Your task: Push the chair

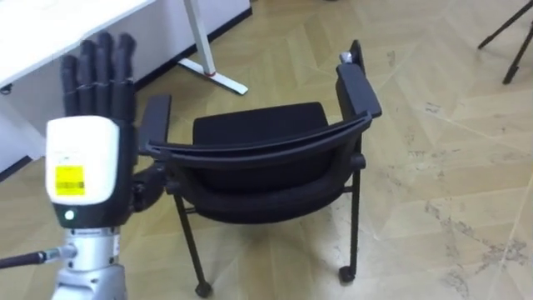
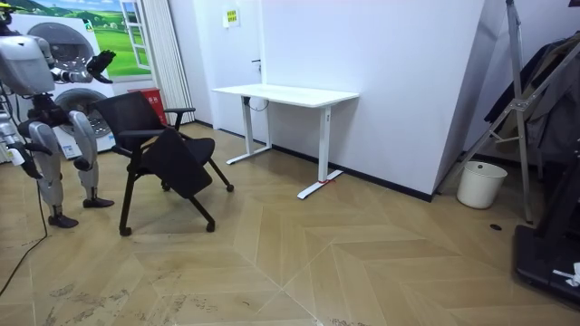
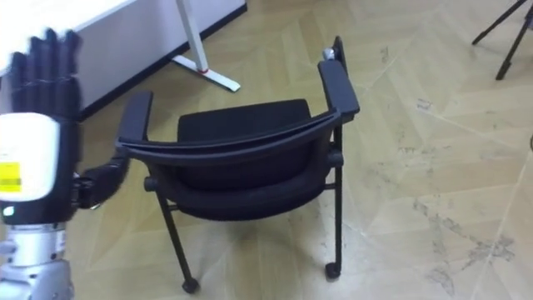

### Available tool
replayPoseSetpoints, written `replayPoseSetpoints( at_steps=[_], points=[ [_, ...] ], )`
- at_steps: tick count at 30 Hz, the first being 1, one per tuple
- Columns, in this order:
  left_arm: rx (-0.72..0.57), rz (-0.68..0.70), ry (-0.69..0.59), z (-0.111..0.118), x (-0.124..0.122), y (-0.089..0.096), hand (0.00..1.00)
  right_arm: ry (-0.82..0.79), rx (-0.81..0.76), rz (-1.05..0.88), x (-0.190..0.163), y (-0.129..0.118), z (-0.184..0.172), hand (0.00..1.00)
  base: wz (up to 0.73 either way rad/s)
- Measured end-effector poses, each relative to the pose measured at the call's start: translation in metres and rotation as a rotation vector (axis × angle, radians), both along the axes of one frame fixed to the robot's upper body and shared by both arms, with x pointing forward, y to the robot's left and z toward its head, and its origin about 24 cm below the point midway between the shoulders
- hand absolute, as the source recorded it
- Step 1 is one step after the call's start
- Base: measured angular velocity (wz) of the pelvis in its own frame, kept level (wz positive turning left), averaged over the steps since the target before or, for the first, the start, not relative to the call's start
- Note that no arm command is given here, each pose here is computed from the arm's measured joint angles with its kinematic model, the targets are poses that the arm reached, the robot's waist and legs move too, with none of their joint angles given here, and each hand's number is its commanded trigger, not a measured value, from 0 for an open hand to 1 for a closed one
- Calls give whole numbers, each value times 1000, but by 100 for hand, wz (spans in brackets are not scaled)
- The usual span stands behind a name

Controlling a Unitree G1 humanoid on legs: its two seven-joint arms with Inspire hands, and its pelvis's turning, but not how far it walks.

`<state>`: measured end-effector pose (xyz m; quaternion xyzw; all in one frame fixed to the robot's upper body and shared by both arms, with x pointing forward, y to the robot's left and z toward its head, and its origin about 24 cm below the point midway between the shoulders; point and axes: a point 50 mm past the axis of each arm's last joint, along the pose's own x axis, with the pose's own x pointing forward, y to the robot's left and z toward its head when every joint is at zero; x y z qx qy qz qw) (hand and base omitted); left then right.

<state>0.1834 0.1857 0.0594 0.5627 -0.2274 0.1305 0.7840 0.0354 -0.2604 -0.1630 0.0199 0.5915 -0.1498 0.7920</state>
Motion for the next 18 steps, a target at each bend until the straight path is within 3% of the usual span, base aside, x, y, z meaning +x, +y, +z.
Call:
replayPoseSetpoints(
  at_steps=[18],
  points=[
    [73, -72, 314, -65, -12, -17, 0, 15, 38, 28, 0, 6, -2, 0, -9]
  ],
)
